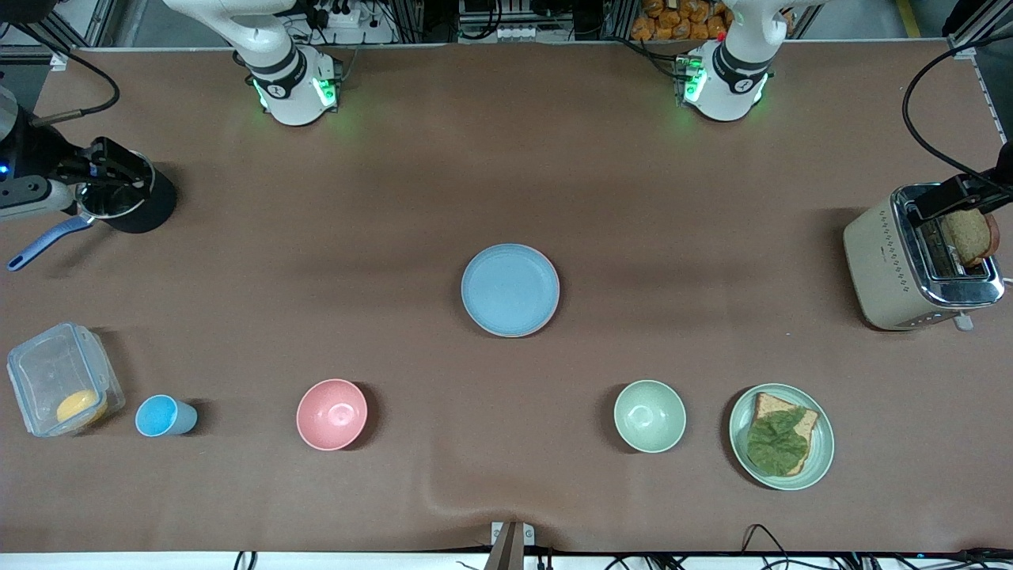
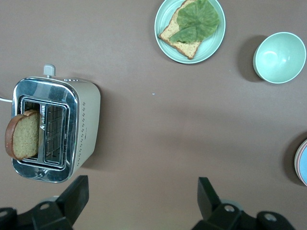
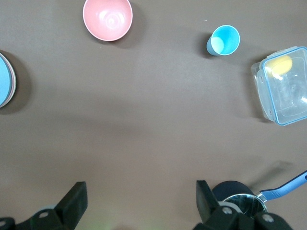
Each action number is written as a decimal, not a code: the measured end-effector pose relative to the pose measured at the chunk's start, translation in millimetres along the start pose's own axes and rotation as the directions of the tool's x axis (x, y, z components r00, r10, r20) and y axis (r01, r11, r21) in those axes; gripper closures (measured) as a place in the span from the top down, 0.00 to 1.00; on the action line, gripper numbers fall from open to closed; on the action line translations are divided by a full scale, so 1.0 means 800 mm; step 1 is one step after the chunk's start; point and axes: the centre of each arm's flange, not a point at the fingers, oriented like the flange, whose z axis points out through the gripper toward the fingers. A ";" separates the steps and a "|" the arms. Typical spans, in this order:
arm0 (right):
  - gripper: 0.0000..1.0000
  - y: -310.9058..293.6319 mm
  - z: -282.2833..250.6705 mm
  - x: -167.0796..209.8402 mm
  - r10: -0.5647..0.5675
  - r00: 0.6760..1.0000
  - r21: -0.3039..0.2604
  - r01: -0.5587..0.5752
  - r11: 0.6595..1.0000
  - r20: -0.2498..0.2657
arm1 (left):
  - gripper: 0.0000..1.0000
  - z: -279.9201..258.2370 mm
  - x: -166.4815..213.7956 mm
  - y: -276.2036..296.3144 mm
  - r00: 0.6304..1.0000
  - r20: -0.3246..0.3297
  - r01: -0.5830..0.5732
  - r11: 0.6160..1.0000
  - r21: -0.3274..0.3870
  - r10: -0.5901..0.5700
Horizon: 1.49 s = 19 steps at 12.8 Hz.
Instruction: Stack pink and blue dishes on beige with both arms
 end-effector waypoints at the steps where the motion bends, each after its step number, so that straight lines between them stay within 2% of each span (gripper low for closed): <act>1: 1.00 -0.001 0.000 0.000 -0.001 1.000 0.000 0.001 1.000 0.000 | 1.00 0.000 0.000 0.000 1.000 0.000 0.000 1.000 0.000 0.000; 15: 1.00 -0.001 -0.001 0.000 -0.002 1.000 0.000 0.002 1.000 0.003 | 1.00 0.001 -0.001 -0.001 1.000 0.007 -0.024 1.000 0.017 0.024; 19: 1.00 -0.001 -0.001 0.000 -0.002 1.000 0.001 0.002 1.000 0.003 | 1.00 -0.001 -0.006 0.024 0.998 0.007 -0.063 0.998 0.016 0.063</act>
